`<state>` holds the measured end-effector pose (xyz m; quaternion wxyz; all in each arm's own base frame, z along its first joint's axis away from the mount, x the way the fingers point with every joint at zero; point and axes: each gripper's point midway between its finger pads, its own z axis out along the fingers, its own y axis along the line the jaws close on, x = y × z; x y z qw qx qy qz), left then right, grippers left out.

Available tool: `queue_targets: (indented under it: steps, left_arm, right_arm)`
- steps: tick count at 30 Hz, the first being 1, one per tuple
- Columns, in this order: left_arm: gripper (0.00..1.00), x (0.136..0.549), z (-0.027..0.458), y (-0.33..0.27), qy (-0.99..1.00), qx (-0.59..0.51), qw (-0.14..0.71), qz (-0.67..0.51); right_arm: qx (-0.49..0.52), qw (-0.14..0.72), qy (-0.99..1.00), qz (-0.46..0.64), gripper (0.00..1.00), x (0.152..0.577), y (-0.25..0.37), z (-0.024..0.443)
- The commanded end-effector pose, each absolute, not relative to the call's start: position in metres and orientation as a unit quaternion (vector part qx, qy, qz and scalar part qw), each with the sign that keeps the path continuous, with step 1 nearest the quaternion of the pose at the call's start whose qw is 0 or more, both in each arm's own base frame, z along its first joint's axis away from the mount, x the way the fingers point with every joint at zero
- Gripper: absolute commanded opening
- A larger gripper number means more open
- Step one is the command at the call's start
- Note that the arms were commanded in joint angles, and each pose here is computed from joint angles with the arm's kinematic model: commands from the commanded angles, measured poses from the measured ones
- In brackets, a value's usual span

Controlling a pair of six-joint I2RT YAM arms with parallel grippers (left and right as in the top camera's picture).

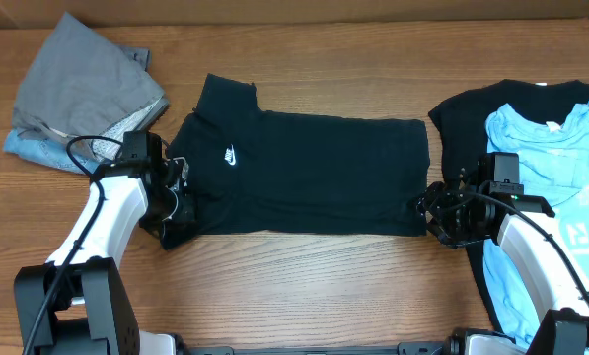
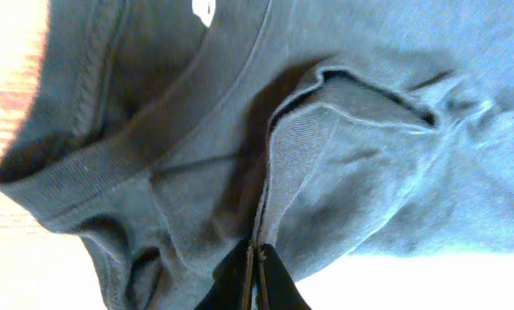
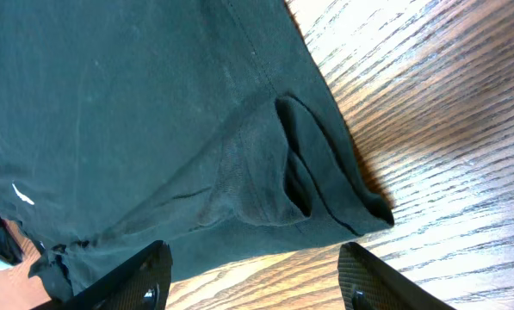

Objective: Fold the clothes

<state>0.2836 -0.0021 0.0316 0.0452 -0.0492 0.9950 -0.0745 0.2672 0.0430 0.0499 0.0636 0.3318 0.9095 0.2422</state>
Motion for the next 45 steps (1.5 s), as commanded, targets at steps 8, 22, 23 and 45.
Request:
queue_targets:
  steps: [8,22,23,45]
  left_arm:
    - [0.15,0.352,0.081,0.002,0.985,-0.032,0.159,-0.067]
    - [0.56,0.319,0.069,0.02,0.994,-0.058,0.087,-0.015]
    - [0.57,0.314,0.067,0.024,0.995,-0.067,0.078,-0.004]
    - [0.04,0.315,-0.004,0.035,0.991,-0.121,0.027,-0.051]
  right_arm:
    - [0.322,0.084,0.91,0.246,0.66,0.276,0.042,0.06]
    - [0.305,0.095,0.921,0.221,0.68,0.275,0.035,0.057]
    - [0.308,0.092,0.923,0.214,0.68,0.273,0.033,0.055]
    - [0.329,0.013,0.925,0.19,0.44,0.241,0.035,0.009]
